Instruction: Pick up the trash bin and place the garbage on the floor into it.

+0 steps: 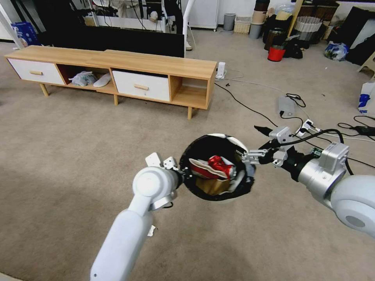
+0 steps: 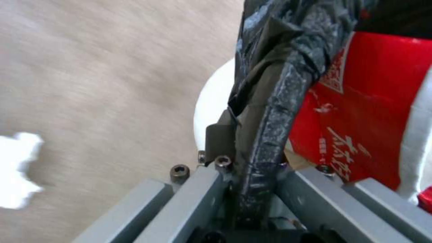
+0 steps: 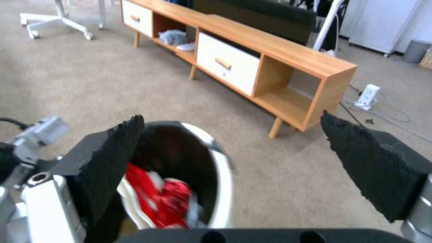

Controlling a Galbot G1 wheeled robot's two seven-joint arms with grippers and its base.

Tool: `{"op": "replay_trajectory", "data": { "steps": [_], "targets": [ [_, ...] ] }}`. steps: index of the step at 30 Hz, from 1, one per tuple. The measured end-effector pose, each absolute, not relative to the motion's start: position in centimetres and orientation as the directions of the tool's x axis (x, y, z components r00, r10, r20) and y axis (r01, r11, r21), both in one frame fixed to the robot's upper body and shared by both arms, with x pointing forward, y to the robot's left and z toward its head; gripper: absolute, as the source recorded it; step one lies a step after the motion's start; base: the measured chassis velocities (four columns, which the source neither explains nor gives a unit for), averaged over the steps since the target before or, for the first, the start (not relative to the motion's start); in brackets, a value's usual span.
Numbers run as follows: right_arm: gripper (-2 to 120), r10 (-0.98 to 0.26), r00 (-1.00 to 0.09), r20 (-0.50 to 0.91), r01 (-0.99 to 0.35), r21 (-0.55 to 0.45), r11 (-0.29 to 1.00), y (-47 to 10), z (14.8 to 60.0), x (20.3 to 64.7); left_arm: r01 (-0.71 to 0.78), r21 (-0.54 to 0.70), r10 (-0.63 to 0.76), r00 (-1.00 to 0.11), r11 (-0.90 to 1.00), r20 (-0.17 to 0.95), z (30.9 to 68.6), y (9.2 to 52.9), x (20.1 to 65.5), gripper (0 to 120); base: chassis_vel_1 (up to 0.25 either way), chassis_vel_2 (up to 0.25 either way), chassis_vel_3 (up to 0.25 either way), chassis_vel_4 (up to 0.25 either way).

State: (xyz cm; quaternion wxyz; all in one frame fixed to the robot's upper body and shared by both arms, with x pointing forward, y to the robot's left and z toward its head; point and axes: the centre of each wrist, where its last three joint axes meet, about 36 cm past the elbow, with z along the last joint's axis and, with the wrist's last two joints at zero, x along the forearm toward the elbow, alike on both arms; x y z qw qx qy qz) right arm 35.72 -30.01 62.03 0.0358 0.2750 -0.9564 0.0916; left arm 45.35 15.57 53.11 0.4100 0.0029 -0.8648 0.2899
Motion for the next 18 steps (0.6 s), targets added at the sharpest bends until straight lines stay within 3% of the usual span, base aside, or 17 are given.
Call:
{"op": "replay_trajectory", "data": {
  "steps": [8,18],
  "targets": [
    [100,-0.486,-0.865,0.127,-0.498,-0.089,0.862,-29.7,59.0,36.2,-0.299,-0.406,0.093,-0.696,0.864,0.711,53.3,22.4,42.9,0,0.0,0.0,0.0,0.0],
    [100,-0.454,-0.879,0.145,-0.461,-0.015,0.887,-28.1,53.3,37.0,-0.254,-0.379,0.059,-0.759,0.89,0.648,54.1,24.6,40.4,0,0.0,0.0,0.0,0.0]
  ]
}}
